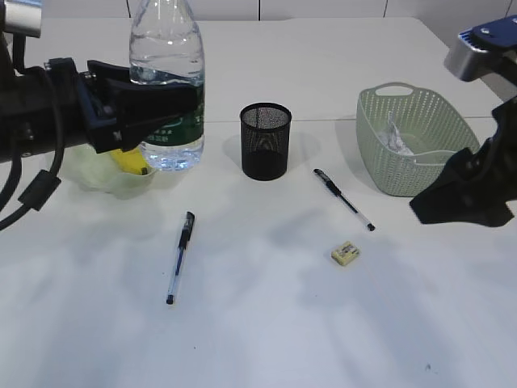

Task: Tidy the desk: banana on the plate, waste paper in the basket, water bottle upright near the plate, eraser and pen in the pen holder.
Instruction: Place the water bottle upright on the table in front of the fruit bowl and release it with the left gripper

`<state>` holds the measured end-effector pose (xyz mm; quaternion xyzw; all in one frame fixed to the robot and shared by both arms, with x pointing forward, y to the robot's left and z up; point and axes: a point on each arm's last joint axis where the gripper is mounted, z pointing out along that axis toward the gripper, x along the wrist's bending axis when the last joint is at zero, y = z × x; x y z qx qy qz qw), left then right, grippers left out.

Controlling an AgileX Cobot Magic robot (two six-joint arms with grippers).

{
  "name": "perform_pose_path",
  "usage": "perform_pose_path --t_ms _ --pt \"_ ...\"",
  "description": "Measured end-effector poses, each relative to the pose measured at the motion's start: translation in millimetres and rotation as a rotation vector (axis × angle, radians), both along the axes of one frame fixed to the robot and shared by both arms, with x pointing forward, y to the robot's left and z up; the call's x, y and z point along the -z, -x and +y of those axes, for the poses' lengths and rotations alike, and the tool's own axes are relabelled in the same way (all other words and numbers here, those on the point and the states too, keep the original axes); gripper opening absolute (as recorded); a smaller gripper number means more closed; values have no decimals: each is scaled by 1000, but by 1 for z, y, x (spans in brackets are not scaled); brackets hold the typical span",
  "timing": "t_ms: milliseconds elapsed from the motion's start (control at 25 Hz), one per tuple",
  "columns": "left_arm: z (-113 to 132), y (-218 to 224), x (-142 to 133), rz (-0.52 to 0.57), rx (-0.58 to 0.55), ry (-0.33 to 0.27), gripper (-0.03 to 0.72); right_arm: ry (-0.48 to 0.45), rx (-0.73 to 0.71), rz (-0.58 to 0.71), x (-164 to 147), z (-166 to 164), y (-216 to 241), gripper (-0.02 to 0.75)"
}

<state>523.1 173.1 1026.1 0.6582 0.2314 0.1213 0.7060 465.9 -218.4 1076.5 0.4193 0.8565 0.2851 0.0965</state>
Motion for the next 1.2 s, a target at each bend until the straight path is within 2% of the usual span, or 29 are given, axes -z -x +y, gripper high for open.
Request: perform_pose_path --t_ms 160,280,680,800,960,1200 --pt "17 -4 -3 11 -41 4 439 148 165 -34 -11 -18 -8 561" --pt "27 -7 -4 13 -70 7 439 196 211 -58 -17 -23 -11 561" --pt "30 -8 -4 15 -82 7 439 203 229 -54 -17 -25 -11 560" --pt "30 -9 -2 -24 -82 -20 439 203 229 -54 -17 -25 -11 560" --pt "31 -17 13 -49 -105 -56 438 204 228 -55 -17 -25 -11 560" --pt "35 -34 43 -15 -191 -66 428 208 228 -56 -17 -25 -11 559"
